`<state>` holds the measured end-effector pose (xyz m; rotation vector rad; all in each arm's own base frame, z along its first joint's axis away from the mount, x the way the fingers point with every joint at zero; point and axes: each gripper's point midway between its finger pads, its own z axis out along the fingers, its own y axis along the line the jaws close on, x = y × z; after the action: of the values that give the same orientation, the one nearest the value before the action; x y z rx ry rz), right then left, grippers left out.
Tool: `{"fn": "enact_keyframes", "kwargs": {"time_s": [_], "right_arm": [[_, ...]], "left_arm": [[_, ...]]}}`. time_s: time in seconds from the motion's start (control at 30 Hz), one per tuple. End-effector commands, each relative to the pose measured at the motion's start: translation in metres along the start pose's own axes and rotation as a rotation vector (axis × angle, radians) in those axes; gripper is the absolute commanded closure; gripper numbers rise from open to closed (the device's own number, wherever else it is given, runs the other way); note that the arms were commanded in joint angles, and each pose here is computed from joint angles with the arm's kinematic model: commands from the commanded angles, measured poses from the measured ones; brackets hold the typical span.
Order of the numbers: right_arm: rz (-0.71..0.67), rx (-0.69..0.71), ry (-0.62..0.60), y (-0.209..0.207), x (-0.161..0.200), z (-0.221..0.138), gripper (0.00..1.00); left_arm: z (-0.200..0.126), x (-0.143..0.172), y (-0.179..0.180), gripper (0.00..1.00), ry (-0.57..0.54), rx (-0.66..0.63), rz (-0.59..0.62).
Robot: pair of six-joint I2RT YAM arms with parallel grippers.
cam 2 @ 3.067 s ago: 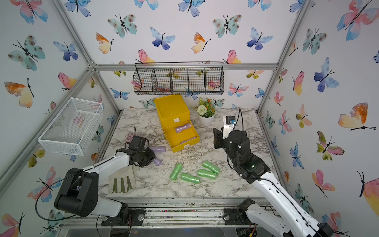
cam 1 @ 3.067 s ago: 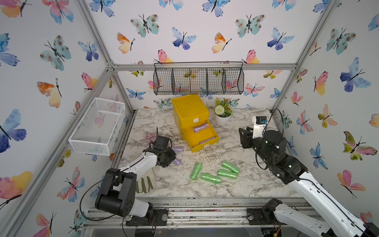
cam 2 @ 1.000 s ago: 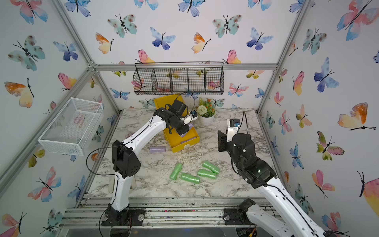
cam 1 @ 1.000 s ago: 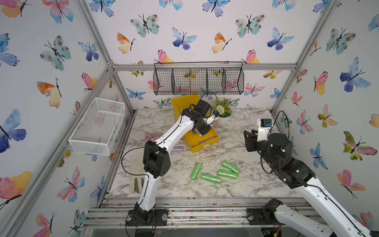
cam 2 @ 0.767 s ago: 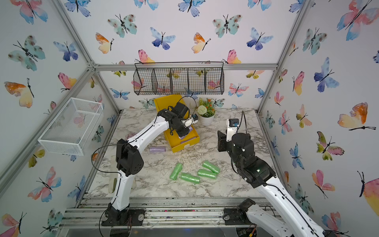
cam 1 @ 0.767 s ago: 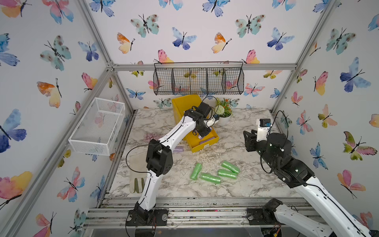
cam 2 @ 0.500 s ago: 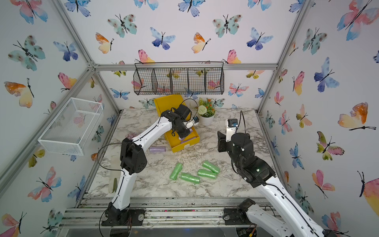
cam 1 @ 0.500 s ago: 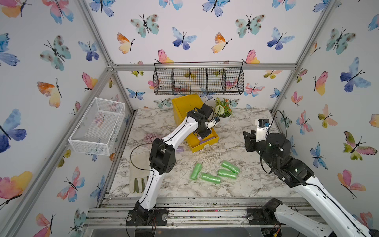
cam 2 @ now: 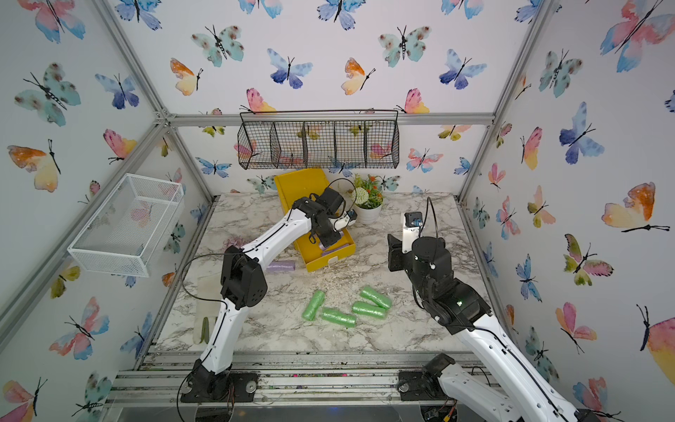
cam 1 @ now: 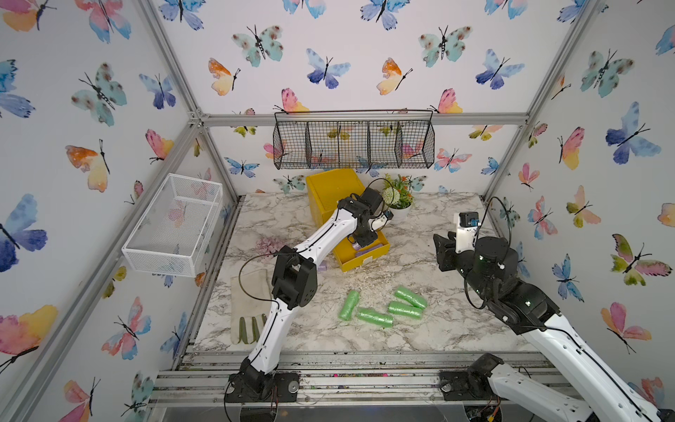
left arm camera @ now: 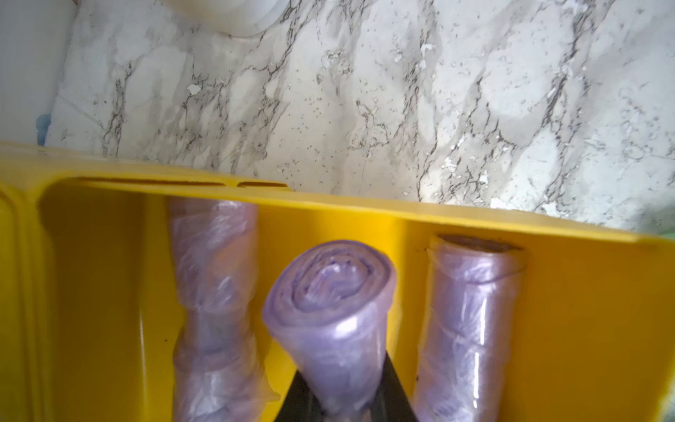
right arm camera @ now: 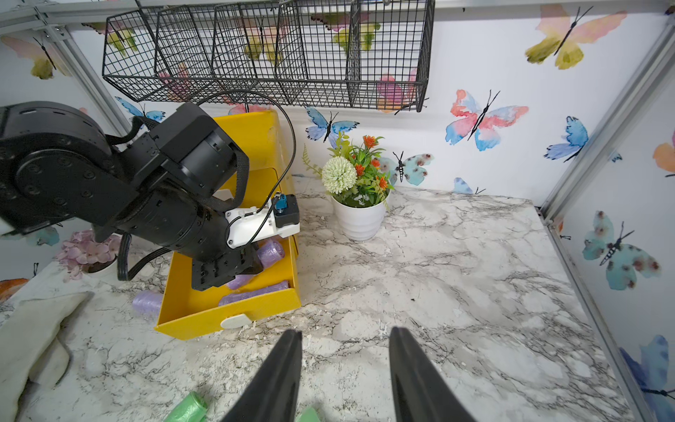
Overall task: Sort the rolls of trash bags by color and place them into the drawer
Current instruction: Place the roll of trash bags in the drawer.
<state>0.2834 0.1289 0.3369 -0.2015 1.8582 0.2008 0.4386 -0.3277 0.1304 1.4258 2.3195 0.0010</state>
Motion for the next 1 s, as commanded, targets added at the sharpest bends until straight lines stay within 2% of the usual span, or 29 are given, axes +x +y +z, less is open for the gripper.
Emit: {"fn": "enact_keyframes", "kwargs": {"time_s": [0.0, 0.13, 0.23, 0.33, 0.67, 0.97], "right_arm": [[-0.008, 0.026, -0.014, -0.007, -0.003, -0.004, 0.55], [-0.009, 0.028, -0.012, -0.007, -0.002, -0.004, 0.55], [-0.010, 0.026, -0.009, -0.006, -0.001, -0.003, 0.55], [-0.009, 0.024, -0.011, -0.006, -0.002, -0.003, 0.55], [0.001, 0.016, -0.003, -0.003, -0.002, 0.000, 0.55], [0.011, 0.004, -0.009, -0.001, -0.005, 0.001, 0.55]], "left_arm": [[0.006, 0.001, 0.003, 0.85, 0.018, -0.025, 0.010], [0.001, -0.002, 0.006, 0.82, 0.006, -0.040, 0.012], [-0.002, -0.004, 0.009, 0.74, -0.002, -0.054, 0.011], [-0.005, -0.005, 0.010, 0.71, -0.007, -0.063, 0.011], [-0.015, -0.011, 0.013, 0.64, -0.038, -0.084, 0.015], [-0.036, -0.021, 0.012, 0.62, -0.082, -0.114, 0.036]]}}
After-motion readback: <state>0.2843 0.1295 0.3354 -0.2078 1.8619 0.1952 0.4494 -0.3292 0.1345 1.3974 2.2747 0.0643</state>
